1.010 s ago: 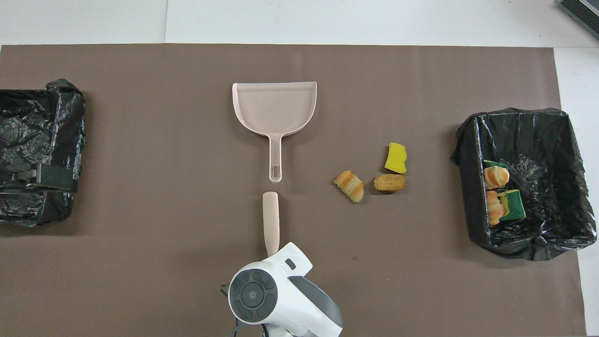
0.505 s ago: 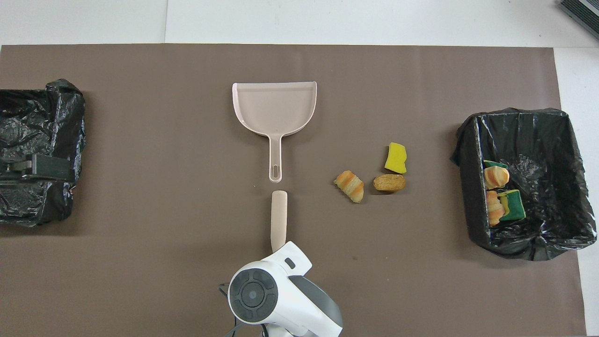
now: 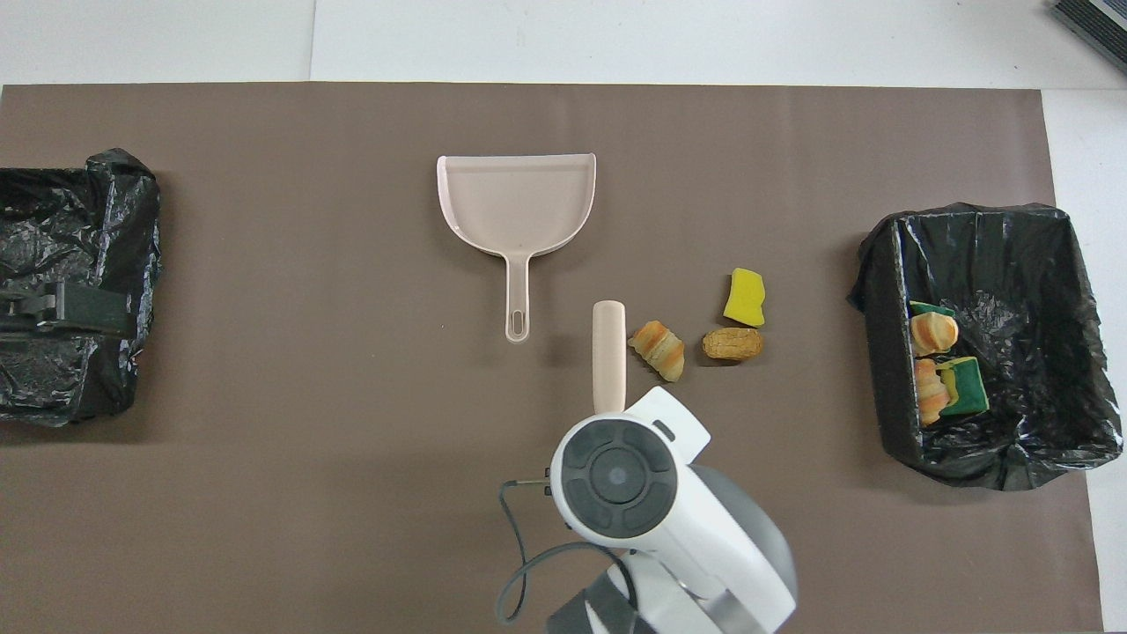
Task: Sweep and dump trash in bin
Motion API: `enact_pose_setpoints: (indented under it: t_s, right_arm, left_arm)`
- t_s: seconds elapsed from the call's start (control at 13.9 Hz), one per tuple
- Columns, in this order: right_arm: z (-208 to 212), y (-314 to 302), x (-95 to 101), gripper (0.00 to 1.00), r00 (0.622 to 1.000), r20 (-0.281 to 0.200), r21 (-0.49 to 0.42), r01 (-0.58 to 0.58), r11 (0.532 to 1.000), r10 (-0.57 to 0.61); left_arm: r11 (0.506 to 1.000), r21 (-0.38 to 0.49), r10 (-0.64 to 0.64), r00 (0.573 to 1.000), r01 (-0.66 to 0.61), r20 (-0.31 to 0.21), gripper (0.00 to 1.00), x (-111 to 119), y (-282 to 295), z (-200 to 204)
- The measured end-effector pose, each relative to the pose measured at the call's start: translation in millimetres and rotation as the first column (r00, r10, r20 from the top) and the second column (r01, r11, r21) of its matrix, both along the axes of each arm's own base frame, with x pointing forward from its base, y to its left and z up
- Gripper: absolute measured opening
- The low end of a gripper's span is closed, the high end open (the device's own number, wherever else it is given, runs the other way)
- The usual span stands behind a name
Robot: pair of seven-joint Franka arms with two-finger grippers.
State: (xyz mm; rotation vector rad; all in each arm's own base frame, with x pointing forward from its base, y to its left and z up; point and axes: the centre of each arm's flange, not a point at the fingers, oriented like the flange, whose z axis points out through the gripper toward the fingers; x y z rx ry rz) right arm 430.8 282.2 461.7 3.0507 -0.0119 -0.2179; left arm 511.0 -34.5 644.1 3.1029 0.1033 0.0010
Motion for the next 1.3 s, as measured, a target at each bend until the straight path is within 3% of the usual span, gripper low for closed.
enact_pose_setpoints:
  t_s: [0.58, 0.79, 1.3]
  right_arm:
    - [-10, -148, 57.4, 0.27, 0.993, -0.066, 0.058, -0.099, 0.993, 0.103]
    - [-15, -178, 63.3, 0.27, 0.988, -0.073, 0.077, -0.128, 0.989, 0.133]
    - [-19, -177, 61.9, 0.27, 0.987, -0.075, 0.077, -0.137, 0.988, 0.143]
  left_arm:
    - [1.000, 0.000, 0.001, 1.000, -0.001, -0.002, 1.00, 0, 1, 0]
    - [1.000, 0.000, 0.002, 1.000, -0.002, -0.002, 1.00, 0, 1, 0]
    - [1.000, 0.000, 0.002, 1.000, -0.002, -0.003, 1.00, 0, 1, 0]
